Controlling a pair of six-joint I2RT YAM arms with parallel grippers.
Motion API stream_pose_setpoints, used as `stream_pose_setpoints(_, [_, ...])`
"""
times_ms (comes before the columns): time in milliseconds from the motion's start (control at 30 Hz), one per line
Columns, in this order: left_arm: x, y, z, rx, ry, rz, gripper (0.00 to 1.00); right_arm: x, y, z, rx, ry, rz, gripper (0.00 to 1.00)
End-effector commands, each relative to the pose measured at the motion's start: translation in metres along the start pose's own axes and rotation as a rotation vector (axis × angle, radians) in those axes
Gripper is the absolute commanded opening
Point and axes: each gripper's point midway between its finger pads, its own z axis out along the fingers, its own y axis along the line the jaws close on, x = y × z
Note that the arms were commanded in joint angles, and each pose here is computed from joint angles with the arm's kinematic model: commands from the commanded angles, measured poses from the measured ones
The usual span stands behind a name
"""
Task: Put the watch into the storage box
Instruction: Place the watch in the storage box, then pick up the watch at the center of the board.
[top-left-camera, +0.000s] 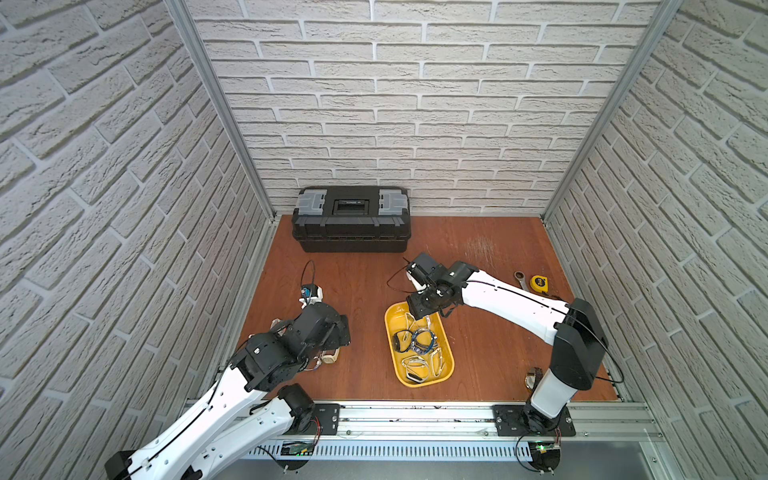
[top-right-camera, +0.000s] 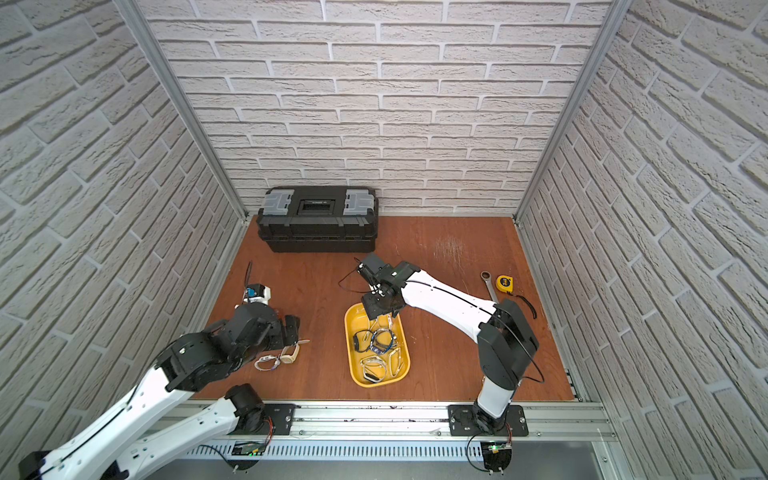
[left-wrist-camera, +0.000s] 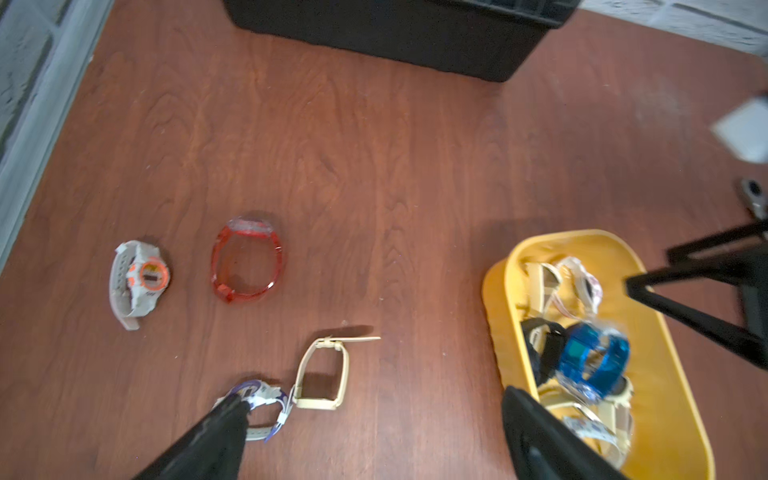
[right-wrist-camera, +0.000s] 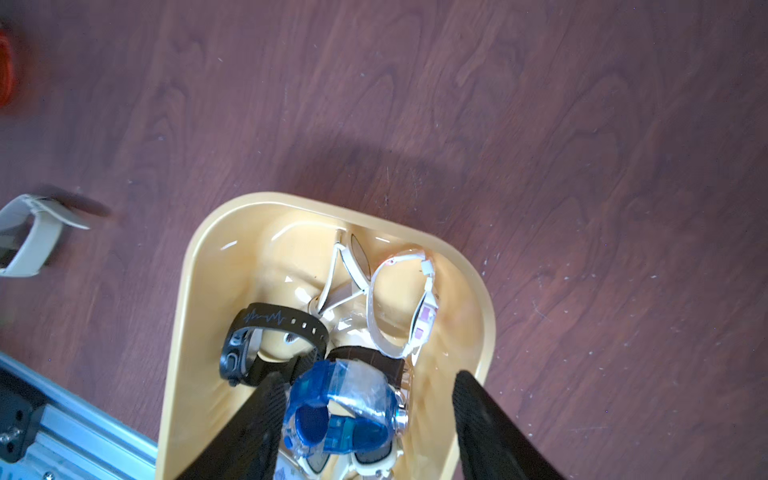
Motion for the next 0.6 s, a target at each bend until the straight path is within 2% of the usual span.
stream_pose_setpoints(0, [0.018, 0.02, 0.025, -0.071, 0.129, -0.116, 0.98, -0.009, 0.003, -0.037, -0.064, -0.127, 0.008, 0.81])
stream_pose_setpoints(100, [0.018, 0.036, 0.047, -0.087, 0.165, -0.252, 0.98, -0.001, 0.005, -0.055, -0.138, -0.206, 0.023, 0.9])
stream_pose_setpoints(200, [0.013, 0.051, 0.07, -0.121, 0.178, -0.311, 0.98, 0.014, 0.001, -0.064, -0.162, -0.239, 0.036, 0.93])
stream_pose_setpoints(400, [-0.001, 0.06, 0.107, -0.173, 0.245, -0.239, 0.95, 0.04, -0.001, -0.063, -0.205, -0.221, 0.041, 0.94])
stream_pose_setpoints(467, [-0.004, 0.064, 0.116, -0.204, 0.265, -0.204, 0.93, 0.047, -0.001, -0.06, -0.219, -0.222, 0.047, 1.0])
stream_pose_setpoints(567, [-0.009, 0.067, 0.129, -0.233, 0.283, -0.157, 0.88, 0.055, -0.002, -0.06, -0.234, -0.229, 0.049, 1.0])
